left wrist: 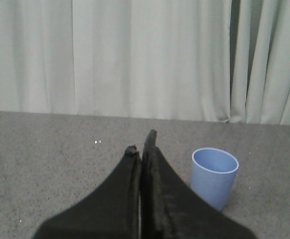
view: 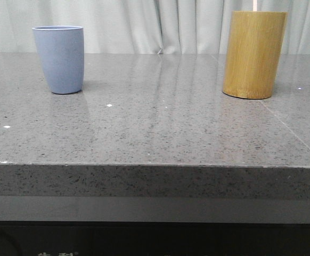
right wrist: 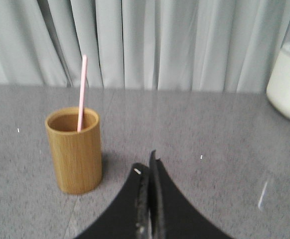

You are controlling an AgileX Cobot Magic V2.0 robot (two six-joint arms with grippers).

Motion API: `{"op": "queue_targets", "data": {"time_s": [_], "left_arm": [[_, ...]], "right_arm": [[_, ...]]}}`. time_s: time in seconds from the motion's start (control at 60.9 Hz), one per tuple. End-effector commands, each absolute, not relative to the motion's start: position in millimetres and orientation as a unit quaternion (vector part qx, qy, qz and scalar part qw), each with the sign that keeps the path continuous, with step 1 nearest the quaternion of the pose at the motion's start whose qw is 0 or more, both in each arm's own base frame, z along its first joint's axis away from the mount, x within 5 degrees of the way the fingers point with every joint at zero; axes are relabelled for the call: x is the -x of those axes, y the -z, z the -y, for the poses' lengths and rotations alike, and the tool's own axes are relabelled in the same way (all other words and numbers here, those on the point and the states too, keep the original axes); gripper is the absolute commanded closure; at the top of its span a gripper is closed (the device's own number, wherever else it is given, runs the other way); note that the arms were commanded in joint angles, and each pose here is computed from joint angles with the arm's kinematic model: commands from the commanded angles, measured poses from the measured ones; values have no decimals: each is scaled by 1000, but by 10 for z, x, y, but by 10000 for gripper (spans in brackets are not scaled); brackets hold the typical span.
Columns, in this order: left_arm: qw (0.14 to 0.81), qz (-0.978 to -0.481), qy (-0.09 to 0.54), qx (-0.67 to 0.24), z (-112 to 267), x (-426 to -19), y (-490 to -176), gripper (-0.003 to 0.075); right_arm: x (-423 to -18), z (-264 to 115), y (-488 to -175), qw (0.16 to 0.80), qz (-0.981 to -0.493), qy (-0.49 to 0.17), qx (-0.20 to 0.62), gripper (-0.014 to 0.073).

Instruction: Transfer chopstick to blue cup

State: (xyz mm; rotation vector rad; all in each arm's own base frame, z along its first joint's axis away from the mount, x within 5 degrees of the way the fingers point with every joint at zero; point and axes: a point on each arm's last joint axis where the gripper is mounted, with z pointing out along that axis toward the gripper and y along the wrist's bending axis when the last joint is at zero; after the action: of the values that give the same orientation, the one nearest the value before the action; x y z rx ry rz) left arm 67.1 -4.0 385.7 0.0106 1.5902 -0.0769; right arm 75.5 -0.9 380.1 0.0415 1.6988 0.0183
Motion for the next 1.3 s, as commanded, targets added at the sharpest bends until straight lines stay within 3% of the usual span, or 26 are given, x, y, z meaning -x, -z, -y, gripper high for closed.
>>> {"op": "queue_targets", "data": {"time_s": [0.0, 0.296, 0.509, 0.558, 0.624, 0.723, 0.805, 1.035, 1.281], "left_arm": [[702, -711, 35, -3, 46, -825, -3960, 739], [633, -774, 33, -3, 66, -1263, -3766, 739], [611, -791, 32, -3, 74, -1431, -3687, 733], [614, -789, 31, -3, 74, -1448, -3689, 705], [620, -784, 31, -3, 73, -1456, -3703, 613], [628, -778, 31, -3, 73, -1460, -3721, 373], [630, -776, 31, -3, 73, -1461, -3724, 255], [617, -787, 32, -4, 85, -1625, -3866, 240], [579, -813, 41, -53, 273, -2098, -4085, 240]], "right_arm": [[-917, 20, -3926, 662, -749, -1, -18, 664], [-1364, 27, -3704, 586, -810, -1, -19, 664], [-1509, 31, -3593, 551, -835, 4, -13, 646], [-1514, 31, -3590, 550, -835, 7, -9, 599], [-1514, 31, -3590, 550, -835, 10, -4, 477], [-1514, 31, -3590, 550, -835, 10, -4, 259], [-1514, 31, -3590, 550, -835, 10, -4, 141], [-1514, 8, -3590, 550, -835, -7, -10, 121], [-1514, 8, -3590, 550, -835, -7, -10, 121]]}}
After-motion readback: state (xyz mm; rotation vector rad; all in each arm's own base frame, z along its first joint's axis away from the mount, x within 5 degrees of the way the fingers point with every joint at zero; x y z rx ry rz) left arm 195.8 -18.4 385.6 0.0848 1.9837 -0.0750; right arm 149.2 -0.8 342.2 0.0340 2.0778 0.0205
